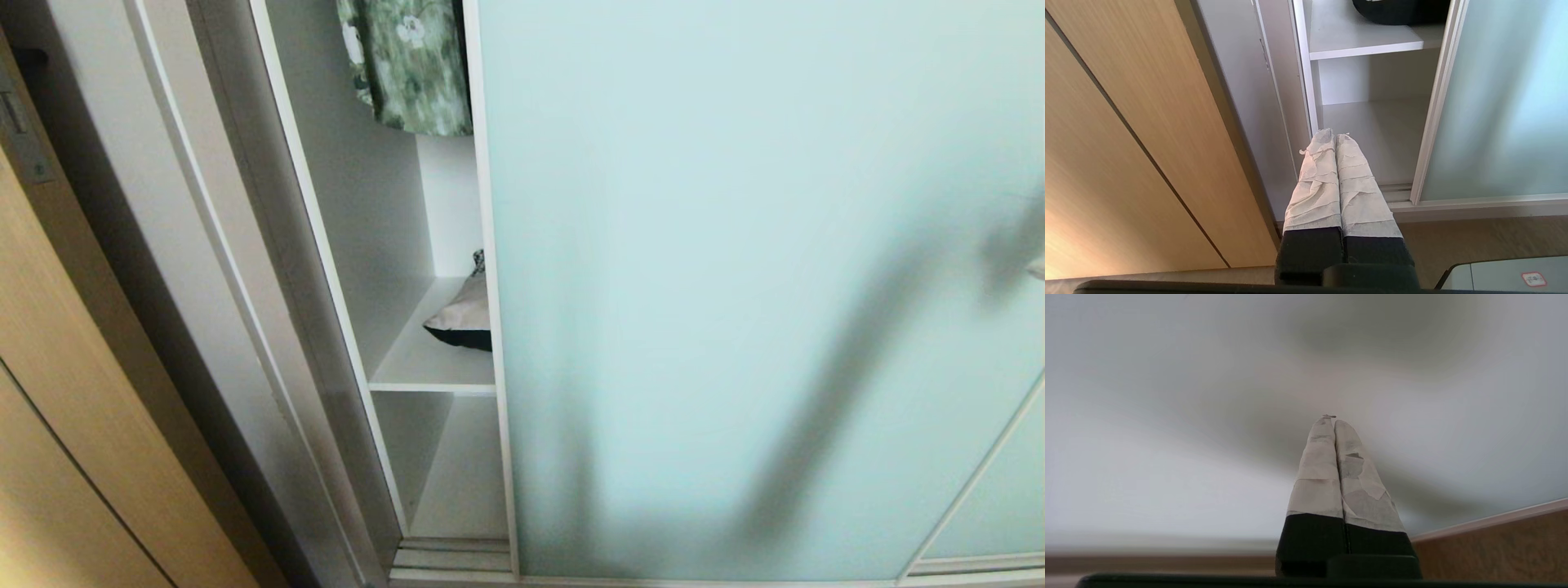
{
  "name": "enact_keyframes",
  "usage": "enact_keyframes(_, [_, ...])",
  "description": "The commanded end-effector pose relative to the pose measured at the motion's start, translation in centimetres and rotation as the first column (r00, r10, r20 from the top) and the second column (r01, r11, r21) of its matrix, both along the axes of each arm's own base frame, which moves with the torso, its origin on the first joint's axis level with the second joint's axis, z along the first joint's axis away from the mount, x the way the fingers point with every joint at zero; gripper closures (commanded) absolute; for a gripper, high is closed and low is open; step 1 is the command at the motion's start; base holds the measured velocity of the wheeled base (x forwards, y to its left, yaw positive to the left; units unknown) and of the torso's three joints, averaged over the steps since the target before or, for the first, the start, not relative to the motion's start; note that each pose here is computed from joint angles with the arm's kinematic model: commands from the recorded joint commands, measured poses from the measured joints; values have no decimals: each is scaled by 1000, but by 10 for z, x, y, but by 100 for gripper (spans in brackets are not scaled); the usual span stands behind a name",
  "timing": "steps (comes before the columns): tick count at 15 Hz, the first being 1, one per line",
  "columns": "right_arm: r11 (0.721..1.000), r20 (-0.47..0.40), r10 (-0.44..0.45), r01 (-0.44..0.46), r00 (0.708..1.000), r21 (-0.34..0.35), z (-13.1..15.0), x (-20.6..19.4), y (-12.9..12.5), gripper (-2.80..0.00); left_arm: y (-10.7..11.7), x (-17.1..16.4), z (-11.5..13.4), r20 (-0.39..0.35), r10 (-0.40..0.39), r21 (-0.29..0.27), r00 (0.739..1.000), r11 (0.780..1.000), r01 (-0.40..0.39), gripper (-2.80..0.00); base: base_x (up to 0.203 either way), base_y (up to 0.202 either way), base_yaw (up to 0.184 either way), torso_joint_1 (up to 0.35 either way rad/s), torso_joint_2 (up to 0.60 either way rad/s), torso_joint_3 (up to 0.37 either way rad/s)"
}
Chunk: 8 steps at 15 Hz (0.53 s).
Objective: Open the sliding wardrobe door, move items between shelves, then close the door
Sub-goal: Close the door
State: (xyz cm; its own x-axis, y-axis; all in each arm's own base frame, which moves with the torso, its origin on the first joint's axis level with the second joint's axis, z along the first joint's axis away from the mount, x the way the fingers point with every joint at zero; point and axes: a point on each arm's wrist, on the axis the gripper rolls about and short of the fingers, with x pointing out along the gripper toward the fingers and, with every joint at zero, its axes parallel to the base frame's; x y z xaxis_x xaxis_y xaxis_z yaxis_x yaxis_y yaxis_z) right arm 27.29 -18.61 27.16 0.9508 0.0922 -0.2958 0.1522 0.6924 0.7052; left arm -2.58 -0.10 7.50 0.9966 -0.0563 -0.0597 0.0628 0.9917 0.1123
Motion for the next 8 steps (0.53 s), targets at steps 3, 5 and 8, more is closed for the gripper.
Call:
enact_keyframes(3, [993,96,-100,106,990,-61,37,-49,-3,0,0,0,0,-2,0,1,1000,1000,0,0,0,0,0,0,0,0])
enact_keyframes(5, [967,146,-219,235,965,-102,53,-77,-28,0,0,0,0,-2,0,1,1000,1000,0,0,0,0,0,0,0,0])
enact_keyframes(8, [893,248,-363,411,898,-183,61,-104,-76,0,0,0,0,-2,0,1,1000,1000,0,0,0,0,0,0,0,0])
